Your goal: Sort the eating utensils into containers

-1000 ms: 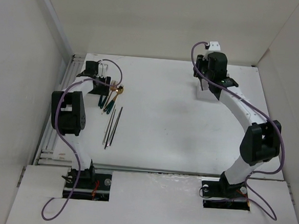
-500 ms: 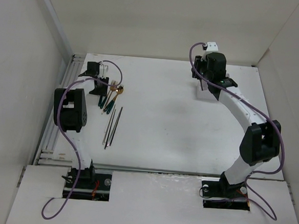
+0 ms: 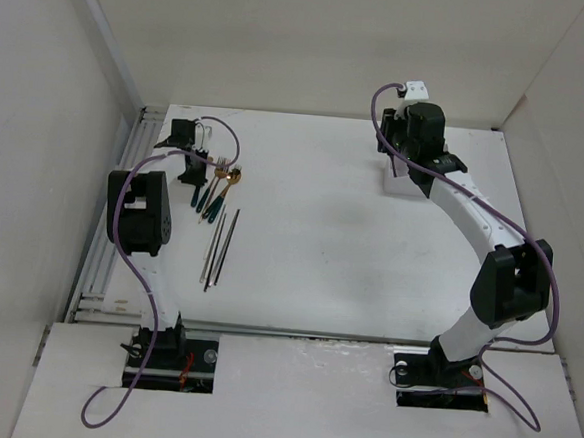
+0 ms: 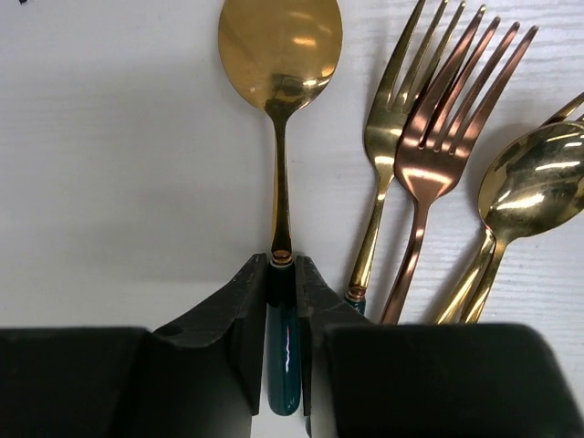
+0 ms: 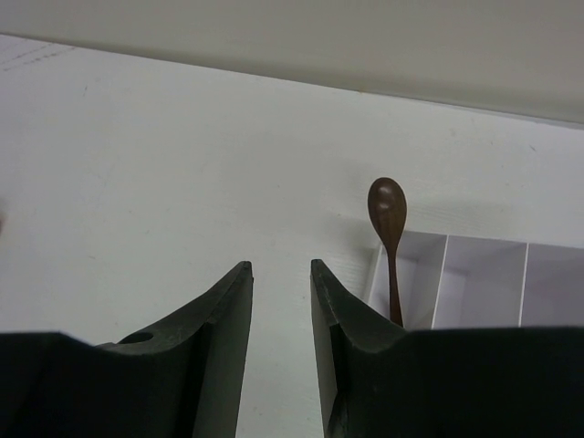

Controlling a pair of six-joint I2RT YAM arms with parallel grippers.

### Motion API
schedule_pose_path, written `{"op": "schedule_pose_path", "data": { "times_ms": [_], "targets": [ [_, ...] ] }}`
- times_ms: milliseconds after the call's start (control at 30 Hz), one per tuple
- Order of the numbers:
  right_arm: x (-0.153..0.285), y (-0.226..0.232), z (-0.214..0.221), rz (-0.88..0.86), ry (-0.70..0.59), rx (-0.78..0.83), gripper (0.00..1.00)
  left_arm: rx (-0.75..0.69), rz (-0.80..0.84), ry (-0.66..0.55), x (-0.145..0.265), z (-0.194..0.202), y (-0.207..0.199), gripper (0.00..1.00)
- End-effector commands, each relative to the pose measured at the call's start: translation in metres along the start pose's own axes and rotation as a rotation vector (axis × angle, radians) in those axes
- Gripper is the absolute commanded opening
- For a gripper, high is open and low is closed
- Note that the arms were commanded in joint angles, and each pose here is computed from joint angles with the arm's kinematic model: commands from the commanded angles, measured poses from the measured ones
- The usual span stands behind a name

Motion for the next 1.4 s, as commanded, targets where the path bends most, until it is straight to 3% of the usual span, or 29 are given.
{"op": "schedule_pose_path", "data": {
  "times_ms": [0,67,200,300,333,400,433,467,500,667,800,1000,1367],
  "targets": [
    [0.015,0.009,-0.021,-0.032,-0.07,0.02,0.37,0.027,0.014,-0.017,0.004,-0.012,0.0,0.0],
    [0.017,0.021,-0.022,-0.102,-0.061,0.035,0.37,0.033,0.037,-0.063,0.015,-0.025,-0.002,0.0],
    [0.031,0.046,-0.031,-0.297,-0.076,0.081,0.41,-0.005,0.133,-0.237,0.075,-0.071,-0.01,0.0],
    [0.038,0.07,-0.037,-0.417,-0.094,0.127,0.53,-0.076,0.209,-0.349,0.115,-0.097,-0.017,0.0],
    [0.044,0.075,-0.046,-0.429,-0.123,0.146,0.61,-0.101,0.224,-0.413,0.137,-0.109,-0.019,0.0],
    [0.055,0.092,-0.056,-0.496,-0.155,0.178,0.63,-0.138,0.313,-0.464,0.161,-0.116,-0.029,0.0],
    [0.06,0.098,-0.057,-0.517,-0.166,0.193,0.68,-0.15,0.348,-0.51,0.182,-0.121,-0.033,0.0],
    [0.062,0.103,-0.061,-0.529,-0.182,0.214,0.8,-0.157,0.388,-0.539,0.194,-0.124,-0.038,0.0],
    [0.071,0.115,-0.062,-0.593,-0.188,0.223,0.81,-0.179,0.463,-0.581,0.208,-0.127,-0.046,0.0],
    [0.087,0.16,-0.078,-0.847,-0.26,0.231,0.81,-0.263,0.644,-0.745,0.27,-0.136,-0.091,0.0],
    [0.082,0.194,-0.08,-0.975,-0.273,0.14,0.81,-0.277,0.749,-0.826,0.308,-0.136,-0.123,0.0],
    [0.073,0.221,-0.094,-1.087,-0.363,-0.002,0.79,-0.28,0.828,-0.849,0.325,-0.136,-0.15,0.0],
    [0.034,0.229,-0.079,-1.081,-0.28,-0.216,0.72,-0.258,0.906,-0.834,0.336,-0.128,-0.169,0.0]
  ]
}}
Point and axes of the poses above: each gripper's point midway between its finger pads, its own x axis back along the fingers, its own y axis along the line the jaws close on, z = x × y, the point moved 7 cm from there along x, back along the fingers, and after that the axes turned 2 degrees about -x, right-handed, at the moved point
